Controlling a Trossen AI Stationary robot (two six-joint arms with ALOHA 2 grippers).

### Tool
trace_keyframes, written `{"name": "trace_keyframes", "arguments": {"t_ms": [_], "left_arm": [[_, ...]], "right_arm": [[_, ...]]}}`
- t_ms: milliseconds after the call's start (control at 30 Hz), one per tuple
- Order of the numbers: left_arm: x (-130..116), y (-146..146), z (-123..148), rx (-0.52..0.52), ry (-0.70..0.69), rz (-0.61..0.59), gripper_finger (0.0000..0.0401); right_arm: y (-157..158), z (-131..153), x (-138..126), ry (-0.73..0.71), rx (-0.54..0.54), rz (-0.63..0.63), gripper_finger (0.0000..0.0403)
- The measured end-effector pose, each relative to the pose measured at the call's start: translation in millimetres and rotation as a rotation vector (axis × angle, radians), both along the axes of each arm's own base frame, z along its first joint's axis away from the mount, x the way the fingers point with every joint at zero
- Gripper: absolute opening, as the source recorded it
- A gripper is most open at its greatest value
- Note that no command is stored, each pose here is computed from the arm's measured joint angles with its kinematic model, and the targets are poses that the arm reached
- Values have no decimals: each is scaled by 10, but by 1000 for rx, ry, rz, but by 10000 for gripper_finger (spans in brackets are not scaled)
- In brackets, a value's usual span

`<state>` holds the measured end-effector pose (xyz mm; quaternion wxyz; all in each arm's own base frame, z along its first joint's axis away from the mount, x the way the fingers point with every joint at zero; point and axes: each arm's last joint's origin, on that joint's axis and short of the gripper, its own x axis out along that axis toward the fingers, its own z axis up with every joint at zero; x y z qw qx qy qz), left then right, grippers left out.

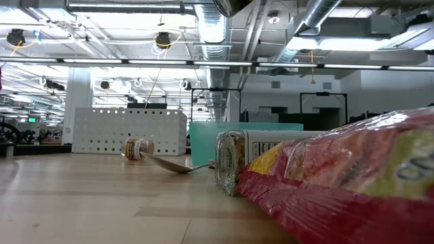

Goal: Pick & Place Food Item
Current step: Put the gold seasoning into the blue bin

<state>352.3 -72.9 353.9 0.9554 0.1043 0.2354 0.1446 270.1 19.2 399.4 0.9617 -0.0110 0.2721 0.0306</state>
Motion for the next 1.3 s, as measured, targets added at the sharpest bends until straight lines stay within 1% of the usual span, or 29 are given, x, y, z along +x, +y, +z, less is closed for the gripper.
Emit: {"name": "trace_keyframes", "arguments": {"t_ms": [233, 300, 433, 467, 633, 767, 833, 967, 1233, 1300], "left_arm": [[8, 0, 18, -38, -31, 17, 275], [9, 2, 19, -45, -34, 20, 276], [8, 0, 17, -51, -35, 22, 279], [9, -1, 15, -56, -36, 23, 278], [10, -3, 16, -73, -41, 24, 277], [11, -4, 23, -110, -61, 42, 297], [-1, 1, 10, -110, -45, 52, 309], [-64, 17, -87, -115, 61, 82, 325], [-347, -13, -338, -114, 413, 123, 334], [-425, -39, -380, -134, 483, 142, 331]], "right_arm": [[6, -28, 48, 6, 4, 6, 347], [6, -63, 44, 36, 7, 5, 328], [15, -78, 71, 44, 33, 14, 280], [17, -81, 71, 47, 36, 14, 273], [35, -74, 68, 42, 43, 19, 273], [35, -22, 55, 36, 58, 14, 273], [33, -5, 48, 37, 58, 6, 273], [-1, 16, 5, 76, 43, -47, 273], [-159, -70, -91, 224, 64, -147, 273], [-204, -102, -81, 251, 70, -169, 273]]}}
